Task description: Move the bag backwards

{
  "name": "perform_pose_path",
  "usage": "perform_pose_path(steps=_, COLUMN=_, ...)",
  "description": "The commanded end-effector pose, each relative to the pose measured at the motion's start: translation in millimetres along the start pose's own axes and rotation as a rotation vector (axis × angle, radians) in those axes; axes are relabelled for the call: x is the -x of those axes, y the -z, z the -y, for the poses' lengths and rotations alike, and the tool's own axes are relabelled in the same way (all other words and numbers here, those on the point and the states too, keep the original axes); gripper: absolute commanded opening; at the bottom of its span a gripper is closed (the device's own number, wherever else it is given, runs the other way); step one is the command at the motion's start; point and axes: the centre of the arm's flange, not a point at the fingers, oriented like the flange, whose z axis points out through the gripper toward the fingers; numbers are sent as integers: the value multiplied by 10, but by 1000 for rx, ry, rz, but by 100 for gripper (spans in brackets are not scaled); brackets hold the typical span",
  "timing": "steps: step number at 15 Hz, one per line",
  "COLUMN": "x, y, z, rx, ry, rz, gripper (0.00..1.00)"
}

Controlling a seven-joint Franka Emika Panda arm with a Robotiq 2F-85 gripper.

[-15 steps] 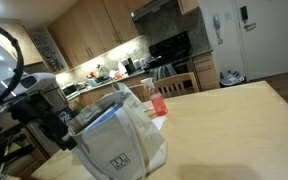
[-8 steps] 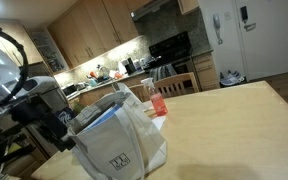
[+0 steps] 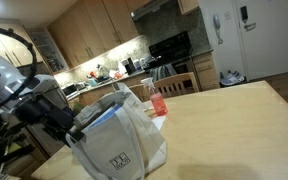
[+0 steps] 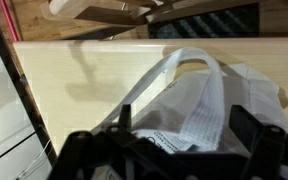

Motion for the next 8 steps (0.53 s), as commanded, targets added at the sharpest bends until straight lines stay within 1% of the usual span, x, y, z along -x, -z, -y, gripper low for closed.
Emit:
perform_pose_path(steps=1, x=-104, y=-123, z=17, rx=43, ry=-33, rz=-44, gripper=100)
perform_pose_path(steps=5, x=-61, y=-137, z=-18, rx=85, ry=-52, rz=-66, gripper=100)
perform_pose_path(steps=8, x=8, y=-122, z=-69, rx=123, ry=-59, rz=-63, gripper=100)
